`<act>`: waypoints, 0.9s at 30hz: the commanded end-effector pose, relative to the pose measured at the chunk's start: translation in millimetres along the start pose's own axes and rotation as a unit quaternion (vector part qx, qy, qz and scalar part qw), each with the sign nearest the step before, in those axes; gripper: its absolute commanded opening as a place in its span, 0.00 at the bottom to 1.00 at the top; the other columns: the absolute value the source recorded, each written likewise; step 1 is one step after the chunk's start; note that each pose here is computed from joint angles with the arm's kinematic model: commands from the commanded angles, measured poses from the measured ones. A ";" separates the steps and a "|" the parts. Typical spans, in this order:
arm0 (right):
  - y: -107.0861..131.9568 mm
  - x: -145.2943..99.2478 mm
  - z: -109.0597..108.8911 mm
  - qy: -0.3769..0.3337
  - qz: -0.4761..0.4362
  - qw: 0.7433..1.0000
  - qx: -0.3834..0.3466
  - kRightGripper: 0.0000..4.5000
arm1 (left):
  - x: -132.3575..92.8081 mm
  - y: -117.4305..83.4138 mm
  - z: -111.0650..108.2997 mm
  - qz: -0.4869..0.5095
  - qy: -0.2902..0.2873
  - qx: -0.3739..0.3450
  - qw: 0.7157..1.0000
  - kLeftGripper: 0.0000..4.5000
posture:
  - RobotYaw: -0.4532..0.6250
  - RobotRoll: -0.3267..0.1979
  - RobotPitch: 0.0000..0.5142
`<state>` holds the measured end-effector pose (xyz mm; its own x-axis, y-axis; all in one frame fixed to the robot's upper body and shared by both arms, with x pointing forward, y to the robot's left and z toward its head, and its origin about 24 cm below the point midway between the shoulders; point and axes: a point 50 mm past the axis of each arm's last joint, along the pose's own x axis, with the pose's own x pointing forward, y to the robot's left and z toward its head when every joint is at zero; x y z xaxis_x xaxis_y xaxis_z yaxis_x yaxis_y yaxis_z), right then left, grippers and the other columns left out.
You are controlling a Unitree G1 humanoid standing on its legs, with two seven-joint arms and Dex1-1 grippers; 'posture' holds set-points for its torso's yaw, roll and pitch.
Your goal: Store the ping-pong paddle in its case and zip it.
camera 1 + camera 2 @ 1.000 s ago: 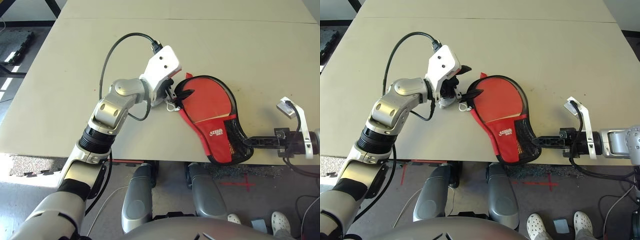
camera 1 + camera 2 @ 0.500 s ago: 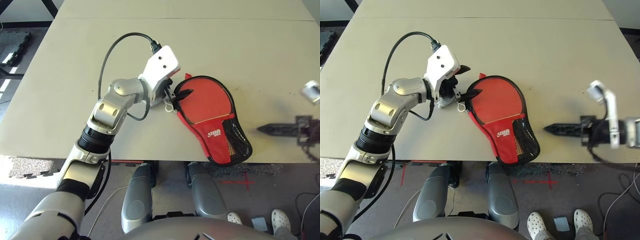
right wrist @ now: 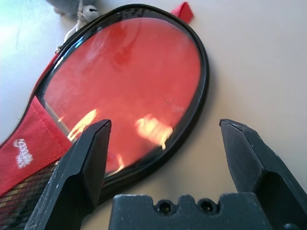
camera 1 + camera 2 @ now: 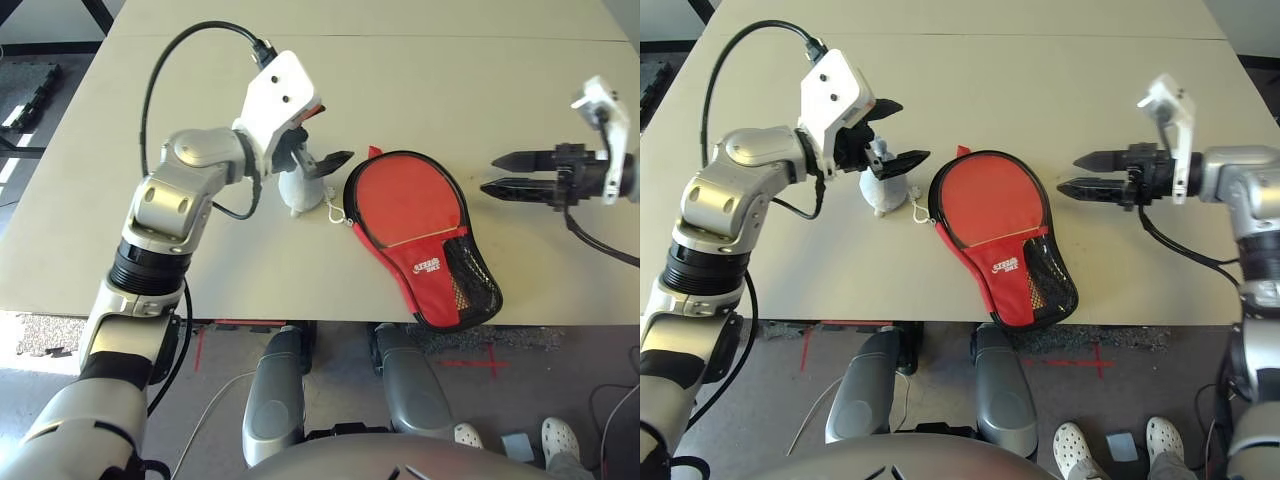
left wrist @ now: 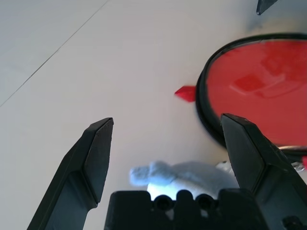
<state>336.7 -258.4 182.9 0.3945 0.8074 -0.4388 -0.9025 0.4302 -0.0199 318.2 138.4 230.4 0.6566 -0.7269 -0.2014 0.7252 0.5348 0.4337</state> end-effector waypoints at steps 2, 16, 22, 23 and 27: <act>-2.2 10.9 1.4 0.008 0.030 0.999 -0.043 0.99 | -11.1 3.4 -5.1 0.010 0.011 -0.006 1.000 1.00 | 0.46 0.62 0.48; 8.0 42.7 -19.9 0.072 0.105 0.988 -0.085 0.99 | -28.5 3.9 -6.8 0.011 0.017 -0.054 0.998 1.00 | 0.50 0.62 0.50; 10.5 49.1 -37.3 0.101 0.106 0.985 -0.091 0.99 | -25.7 -0.6 -17.7 0.004 0.048 -0.123 0.991 1.00 | 0.50 0.62 0.51; 10.7 49.7 -38.3 0.101 0.105 0.985 -0.092 0.99 | -25.1 -1.5 -20.1 0.005 0.059 -0.136 0.989 1.00 | 0.50 0.62 0.52; 11.2 51.0 -41.2 0.103 0.104 0.985 -0.095 0.99 | -22.4 -5.7 -28.0 0.008 0.097 -0.179 0.979 1.00 | 0.50 0.62 0.52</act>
<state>347.0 -223.2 156.2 0.2234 0.8101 -0.5421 -0.9724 0.1469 -0.1812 306.9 166.1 211.6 0.6817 -0.6421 -0.3507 0.7173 0.6811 0.1473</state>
